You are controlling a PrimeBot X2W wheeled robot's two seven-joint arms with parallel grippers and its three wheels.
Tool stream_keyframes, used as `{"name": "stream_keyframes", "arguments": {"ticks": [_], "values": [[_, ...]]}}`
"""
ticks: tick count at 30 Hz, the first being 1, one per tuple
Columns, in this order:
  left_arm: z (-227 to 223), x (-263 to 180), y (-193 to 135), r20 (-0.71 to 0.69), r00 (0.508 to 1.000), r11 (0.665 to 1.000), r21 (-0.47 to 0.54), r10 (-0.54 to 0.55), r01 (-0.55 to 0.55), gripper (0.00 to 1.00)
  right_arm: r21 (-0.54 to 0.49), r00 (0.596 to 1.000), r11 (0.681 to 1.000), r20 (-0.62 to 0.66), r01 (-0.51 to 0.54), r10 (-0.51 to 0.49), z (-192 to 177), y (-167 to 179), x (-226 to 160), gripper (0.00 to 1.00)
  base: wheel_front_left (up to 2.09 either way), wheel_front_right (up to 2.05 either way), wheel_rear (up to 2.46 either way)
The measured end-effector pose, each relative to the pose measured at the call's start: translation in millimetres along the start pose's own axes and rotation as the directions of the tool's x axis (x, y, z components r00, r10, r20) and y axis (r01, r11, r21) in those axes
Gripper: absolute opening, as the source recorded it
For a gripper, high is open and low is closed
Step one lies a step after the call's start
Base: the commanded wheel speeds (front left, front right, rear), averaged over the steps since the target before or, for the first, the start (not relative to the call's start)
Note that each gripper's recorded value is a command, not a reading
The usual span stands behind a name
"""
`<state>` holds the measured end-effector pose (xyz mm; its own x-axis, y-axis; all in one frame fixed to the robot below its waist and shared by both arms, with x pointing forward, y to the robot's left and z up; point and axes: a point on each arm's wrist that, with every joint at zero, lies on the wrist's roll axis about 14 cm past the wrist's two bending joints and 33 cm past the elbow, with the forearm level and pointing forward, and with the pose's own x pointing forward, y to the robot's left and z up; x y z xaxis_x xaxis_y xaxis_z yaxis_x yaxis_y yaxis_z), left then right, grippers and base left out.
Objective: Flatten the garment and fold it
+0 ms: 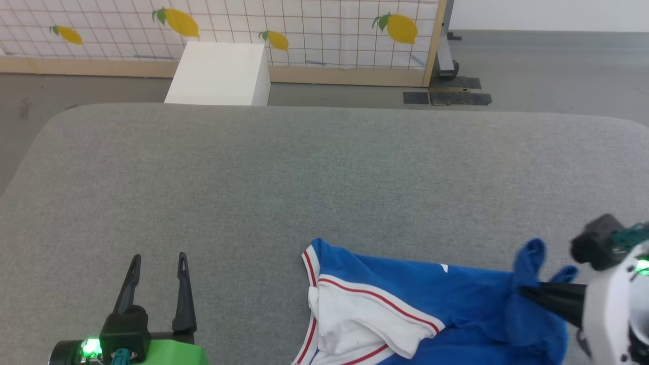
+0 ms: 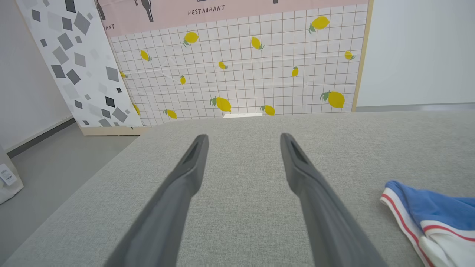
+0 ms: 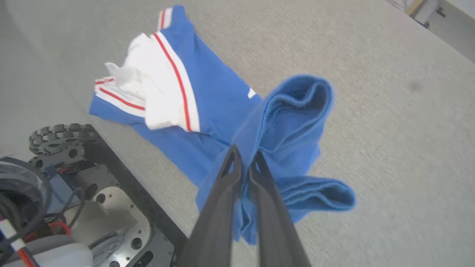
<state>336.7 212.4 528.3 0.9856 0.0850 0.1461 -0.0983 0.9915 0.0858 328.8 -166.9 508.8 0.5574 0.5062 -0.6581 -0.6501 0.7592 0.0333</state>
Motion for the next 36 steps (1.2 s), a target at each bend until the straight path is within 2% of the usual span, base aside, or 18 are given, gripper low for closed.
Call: {"name": "stream_keyframes", "arguments": {"ticks": [3, 4, 11, 15, 19, 26, 30, 31, 32, 36], "values": [[-2, 1, 0, -0.006, 1.000, 1.000, 0.000, 0.001, -0.001, 1.00, -0.058, 0.996, 0.995, 0.022, -0.085, 0.086, 20, 26, 14, 0.00, 0.00, 0.00, 0.00], [-2, 2, 0, -0.008, 1.000, 1.000, 0.000, 0.003, -0.003, 1.00, -0.086, 0.989, 0.986, 0.025, -0.143, 0.145, 30, 43, 25, 0.00, 0.00, 0.00, 0.00], [-10, 9, -1, -0.028, 1.000, 1.000, -0.003, 0.009, -0.009, 1.00, -0.164, 0.955, 0.942, -0.015, -0.294, 0.295, 50, 90, 76, 0.00, 0.00, 0.00, 0.00], [-11, 14, 1, -0.032, 0.999, 1.000, -0.002, 0.016, -0.016, 1.00, -0.205, 0.947, 0.925, -0.061, -0.320, 0.314, 49, 102, 108, 0.00, 0.00, 0.00, 0.00], [-15, 18, 2, -0.042, 0.999, 1.000, -0.004, 0.027, -0.027, 1.00, -0.156, 0.929, 0.917, -0.126, -0.366, 0.349, 34, 114, 139, 0.00, 0.00, 0.00, 0.00], [-22, 27, 4, -0.057, 0.998, 0.999, -0.006, 0.035, -0.036, 1.00, -0.110, 0.911, 0.926, -0.254, -0.362, 0.326, -6, 111, 181, 0.00, 0.00, 0.00, 0.00], [-27, 27, 6, -0.074, 0.996, 0.999, -0.004, 0.044, -0.045, 1.00, -0.117, 0.909, 0.919, -0.240, -0.376, 0.341, -8, 117, 192, 0.00, 0.00, 0.00, 0.00], [-28, 26, 5, -0.075, 0.996, 0.999, -0.005, 0.043, -0.043, 1.00, -0.123, 0.913, 0.919, -0.219, -0.376, 0.344, -6, 117, 192, 0.44, 0.00, 0.00, 0.00], [-26, 25, 5, -0.070, 0.997, 0.999, -0.009, 0.042, -0.043, 1.00, -0.145, 0.927, 0.918, -0.131, -0.368, 0.351, 7, 119, 187, 1.00, 0.00, 0.00, 0.00], [-18, 24, 3, -0.045, 0.998, 0.999, -0.017, 0.032, -0.033, 1.00, -0.192, 0.946, 0.934, 0.056, -0.302, 0.318, 46, 101, 172, 1.00, 0.00, 0.00, 0.00]]}}
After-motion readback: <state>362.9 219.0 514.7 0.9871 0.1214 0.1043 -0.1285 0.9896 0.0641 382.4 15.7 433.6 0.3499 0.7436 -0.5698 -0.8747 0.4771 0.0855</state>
